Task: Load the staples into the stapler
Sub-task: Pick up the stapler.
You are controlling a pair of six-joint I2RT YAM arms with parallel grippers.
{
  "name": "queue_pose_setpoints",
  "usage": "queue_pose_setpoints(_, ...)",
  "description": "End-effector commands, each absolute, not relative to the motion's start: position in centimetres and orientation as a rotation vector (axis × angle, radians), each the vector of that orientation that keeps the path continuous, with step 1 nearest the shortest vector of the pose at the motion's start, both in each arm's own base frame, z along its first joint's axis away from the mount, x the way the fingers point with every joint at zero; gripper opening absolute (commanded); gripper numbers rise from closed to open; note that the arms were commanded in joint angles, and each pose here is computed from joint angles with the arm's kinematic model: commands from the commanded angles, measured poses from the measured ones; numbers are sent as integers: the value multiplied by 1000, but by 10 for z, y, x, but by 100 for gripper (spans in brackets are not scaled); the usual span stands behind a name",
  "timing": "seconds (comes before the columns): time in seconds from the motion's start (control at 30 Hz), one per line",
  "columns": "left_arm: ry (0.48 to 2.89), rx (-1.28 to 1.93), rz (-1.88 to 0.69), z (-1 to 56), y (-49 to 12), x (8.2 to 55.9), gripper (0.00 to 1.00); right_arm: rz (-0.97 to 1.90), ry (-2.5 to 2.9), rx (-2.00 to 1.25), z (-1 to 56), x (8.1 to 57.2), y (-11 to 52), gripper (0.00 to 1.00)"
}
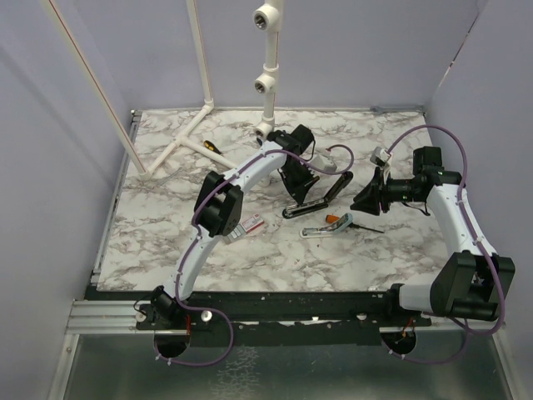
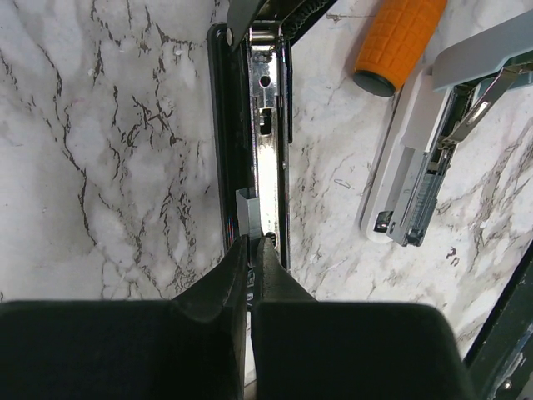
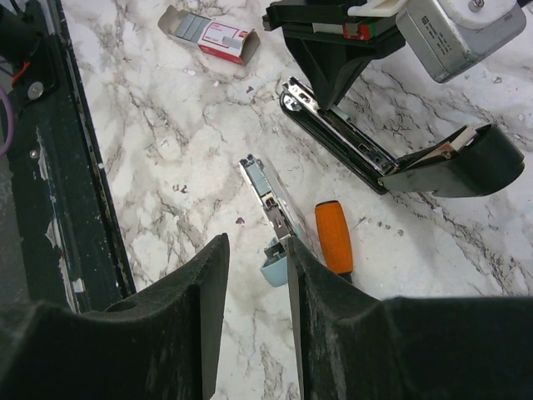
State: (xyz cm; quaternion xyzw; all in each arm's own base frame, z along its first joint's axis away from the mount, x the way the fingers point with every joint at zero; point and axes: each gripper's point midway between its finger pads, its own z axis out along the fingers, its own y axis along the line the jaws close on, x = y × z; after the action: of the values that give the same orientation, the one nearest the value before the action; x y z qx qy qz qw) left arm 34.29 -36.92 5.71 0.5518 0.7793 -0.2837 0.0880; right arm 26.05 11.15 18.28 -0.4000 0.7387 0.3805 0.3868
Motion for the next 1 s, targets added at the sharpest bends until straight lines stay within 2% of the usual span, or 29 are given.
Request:
queue_pose_setpoints(0.0, 2225, 1601, -733, 90, -365, 363, 0, 978, 1874, -1013, 187, 261, 111, 38)
queue_pose_setpoints(0.63, 2207, 1656, -628, 81, -365, 357, 5, 980, 1879, -1010, 185, 262, 111, 38)
queue_pose_setpoints(0.97, 2124, 1655, -534, 103, -370, 362, 4, 978, 1878, -1011, 186, 262, 111, 38)
